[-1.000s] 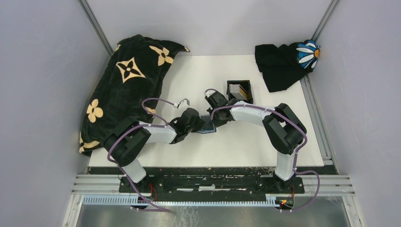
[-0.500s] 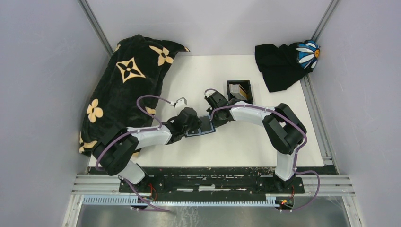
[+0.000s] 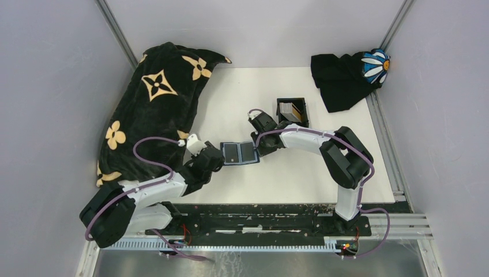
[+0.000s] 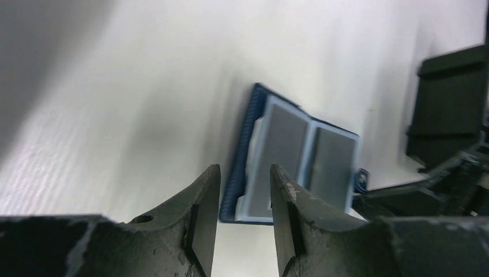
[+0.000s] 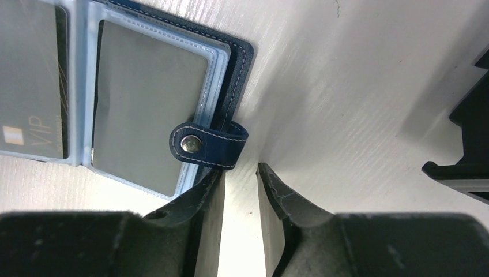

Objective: Put the credit cards into the card holder
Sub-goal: Insert the credit card into the card holder, then close the card holder at the center of the board.

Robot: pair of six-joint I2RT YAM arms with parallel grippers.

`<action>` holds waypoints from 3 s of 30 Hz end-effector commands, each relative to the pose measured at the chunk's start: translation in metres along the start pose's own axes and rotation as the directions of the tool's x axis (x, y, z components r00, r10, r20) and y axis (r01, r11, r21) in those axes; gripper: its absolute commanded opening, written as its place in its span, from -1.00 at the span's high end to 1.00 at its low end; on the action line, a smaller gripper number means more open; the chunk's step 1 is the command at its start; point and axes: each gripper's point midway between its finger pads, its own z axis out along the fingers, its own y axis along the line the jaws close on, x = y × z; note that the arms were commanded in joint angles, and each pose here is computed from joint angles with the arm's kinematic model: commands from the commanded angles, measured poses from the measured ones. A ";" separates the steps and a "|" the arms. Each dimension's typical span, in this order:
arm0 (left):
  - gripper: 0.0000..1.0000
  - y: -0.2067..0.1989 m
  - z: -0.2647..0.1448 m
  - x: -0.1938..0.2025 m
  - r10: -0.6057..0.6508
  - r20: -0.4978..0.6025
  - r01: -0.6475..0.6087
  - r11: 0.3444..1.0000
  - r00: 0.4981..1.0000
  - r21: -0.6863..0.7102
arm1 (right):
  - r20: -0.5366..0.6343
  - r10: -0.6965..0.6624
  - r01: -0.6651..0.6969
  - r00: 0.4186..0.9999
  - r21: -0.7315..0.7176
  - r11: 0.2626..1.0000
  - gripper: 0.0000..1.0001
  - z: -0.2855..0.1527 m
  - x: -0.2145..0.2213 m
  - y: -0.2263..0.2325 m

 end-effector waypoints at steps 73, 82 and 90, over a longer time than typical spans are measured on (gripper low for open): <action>0.57 -0.065 0.026 0.009 -0.266 -0.038 0.264 0.910 0.963 0.319 | 0.020 -0.035 0.033 0.999 0.091 0.995 0.18 -0.004 -0.009 -0.014; 0.57 -0.068 0.032 0.020 -0.261 -0.066 0.269 0.908 0.963 0.322 | 0.066 -0.067 0.056 0.996 0.154 0.986 0.08 -0.024 -0.025 -0.023; 0.58 -0.068 0.034 0.023 -0.259 -0.071 0.267 0.908 0.963 0.322 | 0.100 -0.089 0.072 0.991 0.160 0.984 -0.03 -0.038 -0.036 -0.016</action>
